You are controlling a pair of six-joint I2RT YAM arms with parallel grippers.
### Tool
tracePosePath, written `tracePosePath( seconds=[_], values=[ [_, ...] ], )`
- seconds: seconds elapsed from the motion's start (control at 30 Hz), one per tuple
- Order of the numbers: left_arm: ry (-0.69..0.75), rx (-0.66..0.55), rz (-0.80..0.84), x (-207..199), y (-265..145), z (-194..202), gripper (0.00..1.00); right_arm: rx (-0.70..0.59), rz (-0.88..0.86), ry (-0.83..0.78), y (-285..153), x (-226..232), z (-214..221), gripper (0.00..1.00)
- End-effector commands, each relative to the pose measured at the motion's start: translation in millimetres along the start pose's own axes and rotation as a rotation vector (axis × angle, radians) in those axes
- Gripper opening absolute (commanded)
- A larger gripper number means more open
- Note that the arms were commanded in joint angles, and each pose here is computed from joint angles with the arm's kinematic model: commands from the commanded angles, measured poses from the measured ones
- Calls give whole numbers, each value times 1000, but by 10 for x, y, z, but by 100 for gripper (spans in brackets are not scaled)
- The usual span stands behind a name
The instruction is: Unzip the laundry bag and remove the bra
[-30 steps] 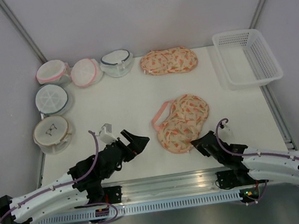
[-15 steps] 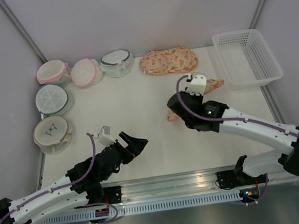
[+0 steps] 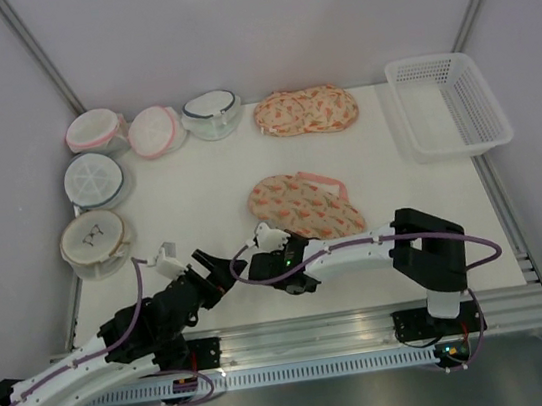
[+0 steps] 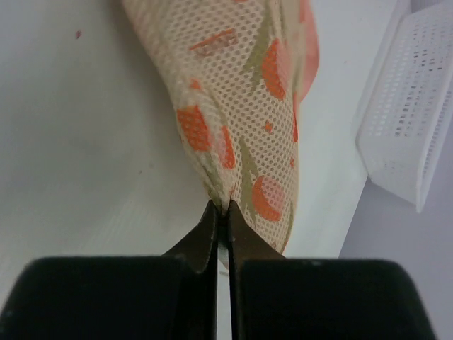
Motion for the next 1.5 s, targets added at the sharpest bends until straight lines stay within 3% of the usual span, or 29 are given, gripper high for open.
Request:
tracePosePath(
  seconds=[0.0,0.13,0.27,0.3,0.37,0.5,0.6,0.73,0.77,0.97,1.2,1.47],
  values=[
    [-102,-67,25,-38,-101,-163,99,-19,-34,-163,-80,192,140,0],
    [-128,-110,33,3,-151,-256,100,-52,-49,-169,-227,268,155,1],
    [-135,-120,23,32,-137,-260,99,-84,-97,-109,-399,279,127,12],
    [-142,-118,18,29,-132,-255,100,-88,-151,-90,-456,325,125,26],
    [-137,-112,-7,43,-97,-224,99,-140,-223,-27,-629,304,55,43],
    [-104,-76,-11,-54,-26,-138,100,-199,-332,151,-928,146,28,57],
    [-78,-29,12,-158,80,-8,100,-236,-398,326,-1092,-55,79,60],
    [-90,79,72,-320,255,263,100,-280,-445,687,-1256,-407,163,62],
    [-63,104,25,-227,379,384,100,-274,-456,733,-1240,-403,226,62],
    [-62,177,118,-571,795,735,100,-275,-667,1114,-1266,-289,422,62],
    [-34,191,60,-645,1256,1021,100,-253,-727,1246,-1169,-226,674,63],
    [-55,177,-35,-462,1618,1229,100,-224,-721,1265,-1064,-190,895,63]
  ],
)
Point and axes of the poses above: each gripper's point midway between its finger pads, its own y axis out along the fingers, its own x axis along the line the jaws close on, z = x × y, the point moved 4 cm from there along -y, back along the fingers, and after that the axes turned 3 degrees about -y, right-handed, at the moved point
